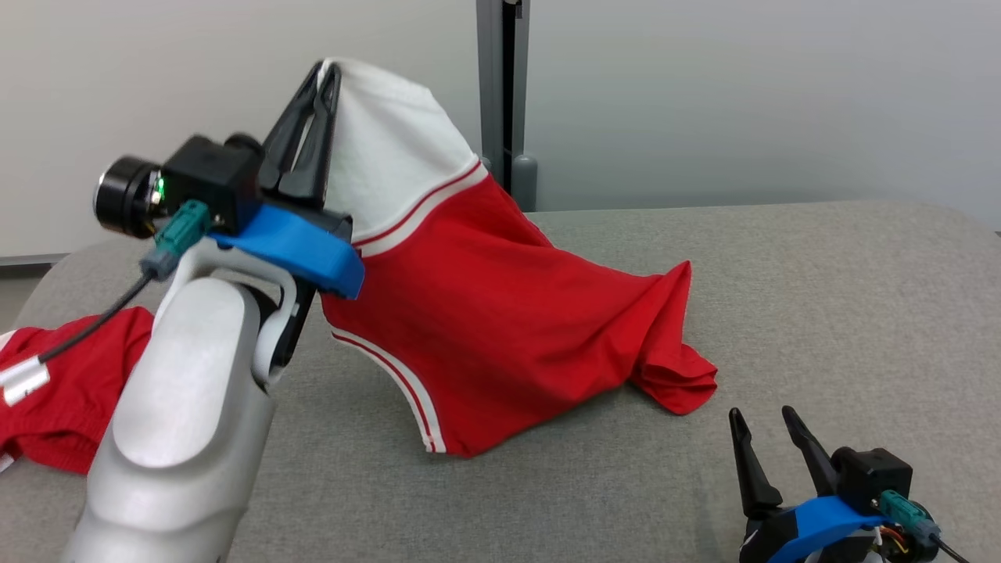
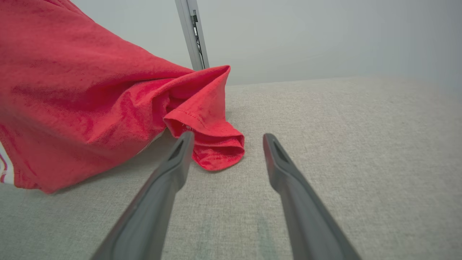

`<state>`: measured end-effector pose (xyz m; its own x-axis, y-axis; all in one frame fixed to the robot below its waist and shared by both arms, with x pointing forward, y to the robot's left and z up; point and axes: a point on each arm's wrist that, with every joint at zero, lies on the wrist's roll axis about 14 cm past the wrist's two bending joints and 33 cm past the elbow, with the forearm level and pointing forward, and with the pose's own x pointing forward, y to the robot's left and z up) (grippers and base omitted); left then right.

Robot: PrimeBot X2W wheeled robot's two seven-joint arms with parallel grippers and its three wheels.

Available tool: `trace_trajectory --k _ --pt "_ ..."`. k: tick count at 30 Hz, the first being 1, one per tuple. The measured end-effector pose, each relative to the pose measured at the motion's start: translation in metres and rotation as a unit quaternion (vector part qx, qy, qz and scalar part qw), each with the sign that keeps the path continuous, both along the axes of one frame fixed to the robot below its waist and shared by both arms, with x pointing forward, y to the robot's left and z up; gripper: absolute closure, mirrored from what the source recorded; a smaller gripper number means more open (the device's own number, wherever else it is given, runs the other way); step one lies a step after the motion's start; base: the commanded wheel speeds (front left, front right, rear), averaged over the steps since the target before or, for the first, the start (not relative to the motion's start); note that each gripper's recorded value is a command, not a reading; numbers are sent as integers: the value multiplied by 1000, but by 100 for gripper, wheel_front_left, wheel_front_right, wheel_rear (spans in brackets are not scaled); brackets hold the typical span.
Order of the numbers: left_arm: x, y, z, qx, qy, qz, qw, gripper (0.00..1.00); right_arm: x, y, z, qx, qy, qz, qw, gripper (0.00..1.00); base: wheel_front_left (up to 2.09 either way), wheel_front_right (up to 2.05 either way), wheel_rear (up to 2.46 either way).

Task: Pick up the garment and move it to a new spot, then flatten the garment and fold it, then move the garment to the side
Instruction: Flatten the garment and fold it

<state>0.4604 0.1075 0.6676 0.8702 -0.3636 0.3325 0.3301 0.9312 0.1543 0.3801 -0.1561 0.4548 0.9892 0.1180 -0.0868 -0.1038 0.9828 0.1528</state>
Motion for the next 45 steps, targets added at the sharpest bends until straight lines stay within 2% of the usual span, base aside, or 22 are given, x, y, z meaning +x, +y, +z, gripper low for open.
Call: trace_trajectory --k 5,10,14,21,30,37,43,45 --pt "21 -30 20 10 -1 -32 999 100 -6 -14 -2 4 4 -21 1000 0 0 0 0" --pt "55 -22 9 18 22 -11 1000 100 -8 -29 -9 6 13 -45 999 0 0 0 0" --pt "68 -22 19 12 -3 -6 1000 100 -10 -39 -11 5 16 -60 998 0 0 0 0" --pt "53 -58 68 5 -83 -55 995 100 -13 -44 -8 5 12 -68 998 0 0 0 0" --pt "24 -94 159 -33 -193 -108 975 100 -20 -46 -2 11 4 -72 997 0 0 0 0" --pt "4 -119 172 -45 -209 -150 965 100 -25 -49 -7 12 11 -78 997 0 0 0 0" --pt "6 -117 172 -74 -199 -158 964 100 -20 -43 -9 16 15 -69 997 0 0 0 0" --pt "16 -110 166 -87 -181 -146 969 100 -17 -41 -10 17 16 -67 998 0 0 0 0"
